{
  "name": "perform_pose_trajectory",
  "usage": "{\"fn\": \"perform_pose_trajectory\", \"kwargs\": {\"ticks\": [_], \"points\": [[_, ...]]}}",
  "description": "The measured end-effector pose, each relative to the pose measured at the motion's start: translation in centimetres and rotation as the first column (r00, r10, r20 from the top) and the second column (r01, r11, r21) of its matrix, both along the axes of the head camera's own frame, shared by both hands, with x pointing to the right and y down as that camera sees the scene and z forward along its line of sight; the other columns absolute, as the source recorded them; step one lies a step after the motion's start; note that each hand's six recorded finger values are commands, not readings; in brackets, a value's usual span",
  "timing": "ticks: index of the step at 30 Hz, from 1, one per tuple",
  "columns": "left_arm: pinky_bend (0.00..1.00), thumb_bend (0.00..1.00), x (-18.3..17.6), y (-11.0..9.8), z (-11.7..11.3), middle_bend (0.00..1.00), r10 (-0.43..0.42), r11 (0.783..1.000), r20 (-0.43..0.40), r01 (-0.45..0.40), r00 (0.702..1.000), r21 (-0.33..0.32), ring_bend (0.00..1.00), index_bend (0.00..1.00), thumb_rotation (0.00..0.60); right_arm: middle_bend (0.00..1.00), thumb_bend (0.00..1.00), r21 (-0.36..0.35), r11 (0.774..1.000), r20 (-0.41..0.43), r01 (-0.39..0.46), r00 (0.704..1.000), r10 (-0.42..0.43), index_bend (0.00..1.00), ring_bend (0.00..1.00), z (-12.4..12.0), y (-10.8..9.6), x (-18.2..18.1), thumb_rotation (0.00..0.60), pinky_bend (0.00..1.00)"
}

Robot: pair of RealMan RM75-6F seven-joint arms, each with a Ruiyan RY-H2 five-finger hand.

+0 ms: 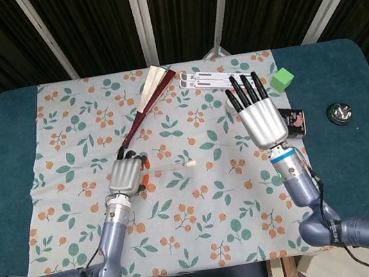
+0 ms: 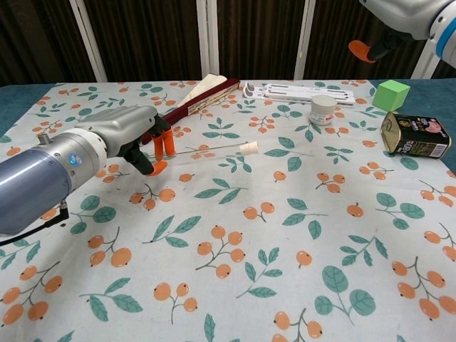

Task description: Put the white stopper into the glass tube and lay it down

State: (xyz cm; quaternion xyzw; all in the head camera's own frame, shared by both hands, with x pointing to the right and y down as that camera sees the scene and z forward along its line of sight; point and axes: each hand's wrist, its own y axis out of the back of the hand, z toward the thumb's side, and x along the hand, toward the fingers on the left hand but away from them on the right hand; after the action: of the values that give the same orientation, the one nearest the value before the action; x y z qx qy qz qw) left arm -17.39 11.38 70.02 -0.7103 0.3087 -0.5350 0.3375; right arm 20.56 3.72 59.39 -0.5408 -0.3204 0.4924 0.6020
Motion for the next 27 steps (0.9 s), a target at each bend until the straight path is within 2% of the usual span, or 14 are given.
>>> {"fn": "perform_pose_trajectory", "kwargs": {"ticks": [11, 19, 23, 27], "points": [[0.05, 0.45, -0.3, 0.3, 0.1, 0.57, 0.013, 1.0, 0.028, -0.012, 1.0, -0.024, 0.21, 0.5, 0.6, 0.01, 0.47, 0.002, 1.0, 0.005, -0.002, 1.0, 0.002, 0.17, 0.0, -0.2, 0.0, 0.1, 0.6, 0.0], [0.01, 0.29, -0.6, 0.0, -0.5, 0.35, 0.002, 1.0, 0.017, -0.001, 1.0, -0.027, 0.15, 0.38, 0.6, 0.01, 0.47, -0.006, 1.0, 0.009, -0.011, 1.0, 0.011, 0.17, 0.0, -0.3, 0.0, 0.5, 0.6, 0.0], [0.0, 0.28, -0.9, -0.1, -1.1, 0.29, -0.006, 1.0, 0.006, 0.006, 1.0, -0.03, 0.12, 0.32, 0.6, 0.01, 0.47, -0.017, 1.0, 0.012, -0.023, 1.0, 0.024, 0.14, 0.0, -0.3, 0.3, 1.0, 0.6, 0.0], [0.0, 0.27, -1.6, -0.5, -2.2, 0.22, -0.032, 0.999, -0.031, 0.032, 0.999, -0.013, 0.1, 0.22, 0.6, 0.01, 0.46, -0.033, 0.998, 0.024, -0.057, 0.998, 0.058, 0.09, 0.0, -0.3, 0.5, 2.1, 0.6, 0.0]]}}
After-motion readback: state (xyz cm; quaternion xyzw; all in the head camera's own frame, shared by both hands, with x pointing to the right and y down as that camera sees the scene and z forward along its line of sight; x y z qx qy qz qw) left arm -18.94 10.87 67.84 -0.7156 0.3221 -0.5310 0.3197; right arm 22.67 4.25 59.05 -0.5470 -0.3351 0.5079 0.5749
